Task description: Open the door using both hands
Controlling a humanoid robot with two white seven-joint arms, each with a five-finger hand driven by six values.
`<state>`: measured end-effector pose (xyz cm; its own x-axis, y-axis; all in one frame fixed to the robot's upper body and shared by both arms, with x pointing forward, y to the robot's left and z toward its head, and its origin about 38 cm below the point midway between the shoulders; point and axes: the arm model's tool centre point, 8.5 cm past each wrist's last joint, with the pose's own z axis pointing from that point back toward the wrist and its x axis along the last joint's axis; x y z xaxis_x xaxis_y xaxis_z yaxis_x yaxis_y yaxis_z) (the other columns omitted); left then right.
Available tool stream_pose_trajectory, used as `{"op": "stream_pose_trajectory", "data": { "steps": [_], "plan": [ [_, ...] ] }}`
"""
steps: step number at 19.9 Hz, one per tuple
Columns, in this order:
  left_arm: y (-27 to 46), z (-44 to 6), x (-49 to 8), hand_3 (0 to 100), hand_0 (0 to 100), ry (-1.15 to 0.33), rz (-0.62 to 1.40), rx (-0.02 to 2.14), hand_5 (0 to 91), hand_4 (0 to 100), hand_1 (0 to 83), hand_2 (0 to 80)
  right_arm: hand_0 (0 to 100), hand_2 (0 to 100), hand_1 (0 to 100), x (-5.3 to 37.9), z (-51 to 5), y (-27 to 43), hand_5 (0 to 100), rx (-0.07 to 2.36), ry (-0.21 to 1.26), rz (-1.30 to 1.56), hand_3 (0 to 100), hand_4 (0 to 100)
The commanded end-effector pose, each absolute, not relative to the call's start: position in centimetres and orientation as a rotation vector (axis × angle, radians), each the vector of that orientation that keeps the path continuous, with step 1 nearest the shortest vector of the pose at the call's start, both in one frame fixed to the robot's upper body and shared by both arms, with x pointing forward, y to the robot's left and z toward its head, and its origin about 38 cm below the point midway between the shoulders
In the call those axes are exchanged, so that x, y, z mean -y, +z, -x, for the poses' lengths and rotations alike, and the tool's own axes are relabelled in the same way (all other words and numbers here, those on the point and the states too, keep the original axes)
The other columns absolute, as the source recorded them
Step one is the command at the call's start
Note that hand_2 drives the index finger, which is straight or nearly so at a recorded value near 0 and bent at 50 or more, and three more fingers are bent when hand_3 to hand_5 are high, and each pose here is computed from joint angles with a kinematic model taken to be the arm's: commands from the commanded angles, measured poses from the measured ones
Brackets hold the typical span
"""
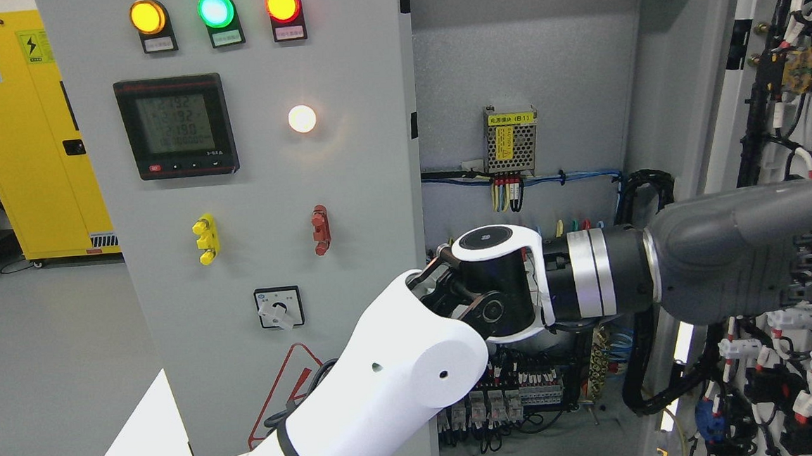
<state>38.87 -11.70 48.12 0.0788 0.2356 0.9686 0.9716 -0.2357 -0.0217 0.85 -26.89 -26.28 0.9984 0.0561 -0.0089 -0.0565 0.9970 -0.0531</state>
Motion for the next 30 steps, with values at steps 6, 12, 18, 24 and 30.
{"op": "stream_pose_trajectory", "data": {
  "steps": [6,12,18,24,30],
  "plan": [
    [45.8,-41.9,1.1,0,12,-1.081,1.488,1.386,0.0,0,55.6,0.0,0,4,50,24.8,-2.7,-26.4,0,0.022,0.066,0.023,0,0],
    [37.5,-40.6,-4.6,0,12,-1.007,1.429,1.340,0.0,0,55.6,0.0,0,4,50,24.8,-2.7,-26.4,0,0.022,0.066,0.023,0,0],
    [30.9,-38.6,-7.5,0,12,-0.986,1.299,1.349,0.0,0,55.6,0.0,0,4,50,24.8,-2.6,-26.4,0,0.020,0.066,0.023,0,0],
    [19.6,-35.2,-8.9,0,12,-0.880,1.160,1.283,0.0,0,55.6,0.0,0,4,50,24.8,-2.5,-26.4,0,0.019,0.066,0.023,0,0],
    [7.1,-28.3,-11.3,0,12,-0.806,0.980,1.195,0.0,0,55.6,0.0,0,4,50,24.8,-2.5,-26.4,0,0.019,0.066,0.023,0,0]
  ]
}}
